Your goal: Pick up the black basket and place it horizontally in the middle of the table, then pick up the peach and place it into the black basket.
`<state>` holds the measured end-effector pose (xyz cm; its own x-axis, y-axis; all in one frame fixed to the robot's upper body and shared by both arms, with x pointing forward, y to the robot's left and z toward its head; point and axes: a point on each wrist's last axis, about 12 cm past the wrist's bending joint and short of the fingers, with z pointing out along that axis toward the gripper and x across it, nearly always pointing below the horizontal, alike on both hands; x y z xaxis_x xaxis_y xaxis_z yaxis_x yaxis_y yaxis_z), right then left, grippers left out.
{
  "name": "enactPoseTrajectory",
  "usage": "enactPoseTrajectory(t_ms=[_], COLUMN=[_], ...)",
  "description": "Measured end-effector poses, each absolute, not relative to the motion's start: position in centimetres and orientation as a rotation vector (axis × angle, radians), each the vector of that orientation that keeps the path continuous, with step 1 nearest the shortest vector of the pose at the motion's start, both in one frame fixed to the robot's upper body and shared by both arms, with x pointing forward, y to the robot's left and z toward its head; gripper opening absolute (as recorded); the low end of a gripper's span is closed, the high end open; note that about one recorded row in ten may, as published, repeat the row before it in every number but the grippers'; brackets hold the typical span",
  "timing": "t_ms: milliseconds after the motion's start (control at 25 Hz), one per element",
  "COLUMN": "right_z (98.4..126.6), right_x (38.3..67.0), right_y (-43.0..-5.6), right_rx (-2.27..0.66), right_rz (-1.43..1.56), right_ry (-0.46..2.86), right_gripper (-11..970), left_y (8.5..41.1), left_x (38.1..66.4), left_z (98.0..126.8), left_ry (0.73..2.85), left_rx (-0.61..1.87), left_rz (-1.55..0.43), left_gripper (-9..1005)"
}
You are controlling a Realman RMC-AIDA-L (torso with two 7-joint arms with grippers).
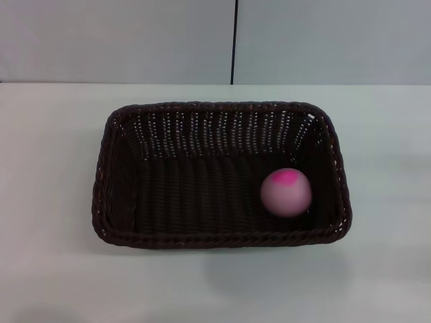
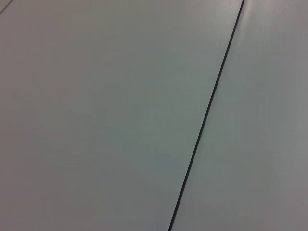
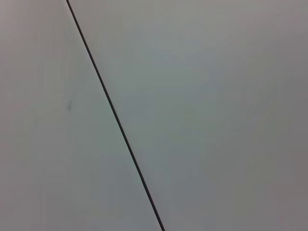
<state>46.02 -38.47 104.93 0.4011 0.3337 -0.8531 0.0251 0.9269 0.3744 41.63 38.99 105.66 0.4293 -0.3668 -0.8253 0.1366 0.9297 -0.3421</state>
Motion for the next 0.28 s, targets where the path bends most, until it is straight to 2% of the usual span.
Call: enactPoseTrajectory(t_ms=[280], right_z=[104.90], right_x=[46.90], right_y=[-38.17], right_rx=[0.363], right_rz=[0.211], right_ry=[1.162], right_gripper=[640], left_y=[38.89], left_x=[41.57], left_z=[105.48], left_ry=[1.089], left_rx=[-0.250], left_rz=[-0.321], left_gripper=[800])
